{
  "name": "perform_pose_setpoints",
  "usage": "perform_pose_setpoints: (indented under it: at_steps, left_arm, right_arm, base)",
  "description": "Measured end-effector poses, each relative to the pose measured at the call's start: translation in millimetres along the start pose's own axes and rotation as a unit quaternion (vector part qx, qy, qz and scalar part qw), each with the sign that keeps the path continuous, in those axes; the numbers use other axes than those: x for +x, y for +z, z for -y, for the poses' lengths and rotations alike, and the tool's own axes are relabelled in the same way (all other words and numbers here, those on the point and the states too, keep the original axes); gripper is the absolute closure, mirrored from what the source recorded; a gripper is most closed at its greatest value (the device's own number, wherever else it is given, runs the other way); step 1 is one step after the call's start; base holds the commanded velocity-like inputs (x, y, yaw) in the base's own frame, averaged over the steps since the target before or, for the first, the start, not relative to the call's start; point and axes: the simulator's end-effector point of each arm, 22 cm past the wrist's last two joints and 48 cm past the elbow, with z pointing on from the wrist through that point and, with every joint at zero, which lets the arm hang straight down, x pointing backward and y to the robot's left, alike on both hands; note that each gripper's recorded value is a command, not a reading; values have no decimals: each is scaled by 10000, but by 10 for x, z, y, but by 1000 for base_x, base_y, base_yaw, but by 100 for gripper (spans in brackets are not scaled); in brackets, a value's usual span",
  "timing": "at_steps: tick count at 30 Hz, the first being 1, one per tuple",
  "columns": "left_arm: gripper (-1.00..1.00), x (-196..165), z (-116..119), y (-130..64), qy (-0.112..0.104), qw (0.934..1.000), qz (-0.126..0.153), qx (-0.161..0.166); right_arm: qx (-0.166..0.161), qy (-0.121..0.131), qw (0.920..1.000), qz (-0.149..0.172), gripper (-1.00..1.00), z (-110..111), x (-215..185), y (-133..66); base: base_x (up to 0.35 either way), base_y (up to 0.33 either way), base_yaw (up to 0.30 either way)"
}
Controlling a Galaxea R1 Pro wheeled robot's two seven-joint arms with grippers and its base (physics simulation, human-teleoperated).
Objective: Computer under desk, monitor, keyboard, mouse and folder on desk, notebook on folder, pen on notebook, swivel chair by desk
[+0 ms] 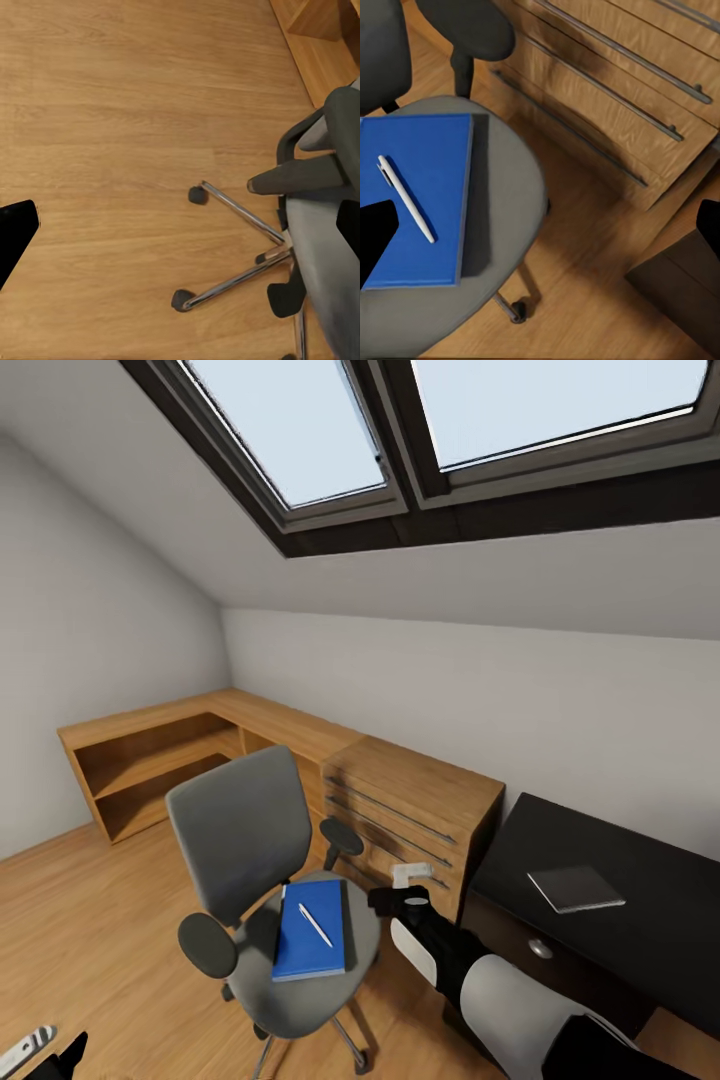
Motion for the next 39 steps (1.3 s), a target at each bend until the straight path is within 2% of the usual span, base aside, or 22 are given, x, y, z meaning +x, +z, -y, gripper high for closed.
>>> perform_pose_setpoints:
  at_steps: [10, 23, 28, 34, 36, 39]
  left_arm:
    - [-100, -18, -16, 9, 26, 10000, 86, -28]
    - [-100, 93, 10, 15, 17, 10000, 13, -38]
    - [-100, 212, 150, 29, 152, 9998, -111, 90]
    - [-100, 321, 154, 39, 222, 9994, -231, 89]
    - [-100, 368, 168, 43, 319, 9990, -281, 96]
    - [-100, 419, 169, 46, 598, 9976, -337, 82]
  right_arm:
    - [-18, -31, 10000, -51, -100, -6, 61, 33]
    - [-73, -56, 9999, -121, -100, -29, 142, 73]
    - [-82, -59, 9998, -146, -100, -33, 170, 88]
    - [-198, -69, 9996, -181, -100, -84, 210, 105]
    - [-243, -101, 9995, -189, -100, -108, 224, 109]
    - [-401, -209, 9988, -199, -100, -192, 254, 110]
  base:
    - [0, 0, 195]
    - [0, 0, 215]
    - [0, 0, 215]
    - [0, 0, 215]
    - [0, 0, 215]
    - [0, 0, 215]
